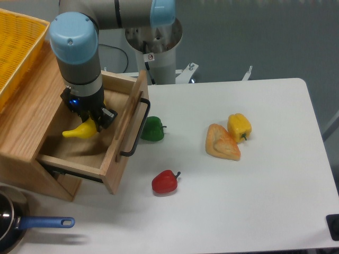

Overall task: Place the banana in the top drawer
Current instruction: 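Hold the banana low inside the drawer, adjusting its position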

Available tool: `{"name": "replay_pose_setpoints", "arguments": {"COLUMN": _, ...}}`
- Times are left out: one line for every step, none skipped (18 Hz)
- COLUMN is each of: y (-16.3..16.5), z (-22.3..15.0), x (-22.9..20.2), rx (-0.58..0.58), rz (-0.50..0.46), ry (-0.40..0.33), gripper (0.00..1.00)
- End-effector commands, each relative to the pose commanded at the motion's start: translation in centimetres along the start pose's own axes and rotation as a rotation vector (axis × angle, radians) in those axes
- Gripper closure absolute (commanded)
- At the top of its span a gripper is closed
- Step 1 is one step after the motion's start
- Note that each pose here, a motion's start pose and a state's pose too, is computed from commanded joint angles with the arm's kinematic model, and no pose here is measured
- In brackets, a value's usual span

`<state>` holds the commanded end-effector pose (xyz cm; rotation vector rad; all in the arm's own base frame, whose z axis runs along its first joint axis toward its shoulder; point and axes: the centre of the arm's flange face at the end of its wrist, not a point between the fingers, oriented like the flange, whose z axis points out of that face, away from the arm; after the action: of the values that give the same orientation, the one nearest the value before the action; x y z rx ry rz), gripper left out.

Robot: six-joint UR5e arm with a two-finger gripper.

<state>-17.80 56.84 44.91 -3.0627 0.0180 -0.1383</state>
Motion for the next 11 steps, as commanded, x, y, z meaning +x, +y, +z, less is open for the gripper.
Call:
{"name": "replay_pose_setpoints", "arguments": {"y": -0.02, "z": -0.07, "x": 0.0, "rx": 0.001, "rz": 0.002, "ry": -0.001, "gripper": 0.54}}
{"name": "replay_pose_setpoints", "arguments": {"y": -0.03, "z": -0.09, "x": -0.02, "rx": 0.002, "rz": 0.003, "ry": -0.003, "gripper": 0.54}}
{"name": "replay_pose_setpoints", "arguments": {"y": 0.0, "z": -0.1, "x": -0.11, "rx": 0.002, "rz": 0.002, "ry": -0.003, "gripper": 0.54}}
{"name": "replay_pose_setpoints", "arguments": {"y": 0.06, "z": -0.18, "x": -0.14, "rx": 0.003, "rz": 0.002, "ry": -0.002, "gripper": 0.54}}
{"name": "replay_pose_setpoints", "arguments": {"y": 0.11, "z": -0.13, "x": -0.25, "rx": 0.002, "rz": 0.0, "ry": -0.003, "gripper": 0.54}}
{"name": "replay_pose_setpoints", "arguments": {"y": 0.14, "z": -0.14, "x": -0.33, "rx": 0.002, "rz": -0.001, "ry": -0.003, "gripper": 0.54}}
{"name": "replay_pose_setpoints", "arguments": {"y": 0.14, "z": -0.07, "x": -0.45, "rx": 0.001, "rz": -0.003, "ry": -0.003, "gripper": 0.54}}
{"name": "replay_pose_setpoints", "arguments": {"y": 0.12, "z": -0.08, "x": -0.46, "rx": 0.002, "rz": -0.003, "ry": -0.003, "gripper": 0.54}}
{"name": "replay_pose_setpoints", "arguments": {"y": 0.12, "z": -0.08, "x": -0.46, "rx": 0.002, "rz": -0.003, "ry": -0.004, "gripper": 0.54}}
{"name": "replay_pose_setpoints", "arguments": {"y": 0.12, "z": -0.08, "x": -0.46, "rx": 0.002, "rz": -0.003, "ry": -0.004, "gripper": 0.54}}
{"name": "replay_pose_setpoints", "arguments": {"y": 0.15, "z": -0.09, "x": -0.54, "rx": 0.003, "rz": -0.004, "ry": -0.004, "gripper": 0.54}}
